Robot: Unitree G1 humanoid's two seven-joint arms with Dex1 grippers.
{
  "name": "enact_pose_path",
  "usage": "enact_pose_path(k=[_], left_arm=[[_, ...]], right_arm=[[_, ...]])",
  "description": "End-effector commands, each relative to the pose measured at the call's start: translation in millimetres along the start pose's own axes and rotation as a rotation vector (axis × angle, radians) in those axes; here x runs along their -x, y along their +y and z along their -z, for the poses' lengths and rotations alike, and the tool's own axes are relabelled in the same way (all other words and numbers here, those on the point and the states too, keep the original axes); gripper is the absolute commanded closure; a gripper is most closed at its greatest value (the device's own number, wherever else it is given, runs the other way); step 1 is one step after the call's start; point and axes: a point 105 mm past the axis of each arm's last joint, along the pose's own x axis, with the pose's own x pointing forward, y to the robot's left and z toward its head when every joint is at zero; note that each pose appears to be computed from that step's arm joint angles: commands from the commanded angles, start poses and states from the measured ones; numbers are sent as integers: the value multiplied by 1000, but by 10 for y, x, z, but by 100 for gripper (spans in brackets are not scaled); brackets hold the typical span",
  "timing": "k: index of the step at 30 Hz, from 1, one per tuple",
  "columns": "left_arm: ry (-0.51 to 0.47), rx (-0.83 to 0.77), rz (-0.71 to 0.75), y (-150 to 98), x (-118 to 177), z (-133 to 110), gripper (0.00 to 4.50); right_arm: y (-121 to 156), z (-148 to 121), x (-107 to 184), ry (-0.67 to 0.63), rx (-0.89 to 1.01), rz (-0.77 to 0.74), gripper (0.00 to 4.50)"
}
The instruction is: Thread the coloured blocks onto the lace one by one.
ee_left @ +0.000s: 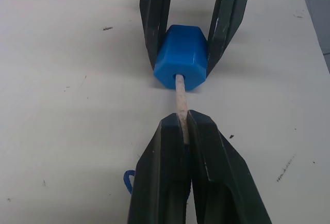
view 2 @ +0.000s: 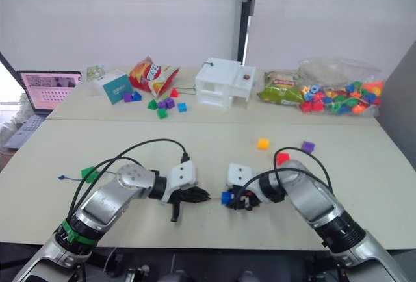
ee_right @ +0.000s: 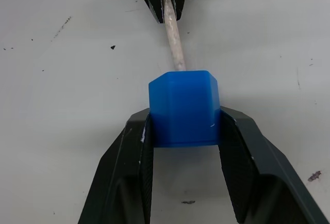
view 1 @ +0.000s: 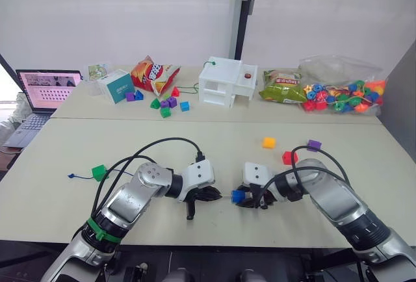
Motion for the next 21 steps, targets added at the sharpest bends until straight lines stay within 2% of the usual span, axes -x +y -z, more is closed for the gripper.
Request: enact_pose_path(k=[1,11,16,21], left_arm=[[-29,-38,5,-19,-9,-129,450],[-64,-50,26,-35,-176,-263,450],[-129,-28,48,-64,-284,-404,450],[-127,-24,53,-59,-284,-393,450]], right_arm=[[-21,-129,31,-29,31,19,321],[10,-183,6,-37,26,14,321],[14,-189,-10,-38,17,20,321],[19,-187,-15,-38,10,21,321]])
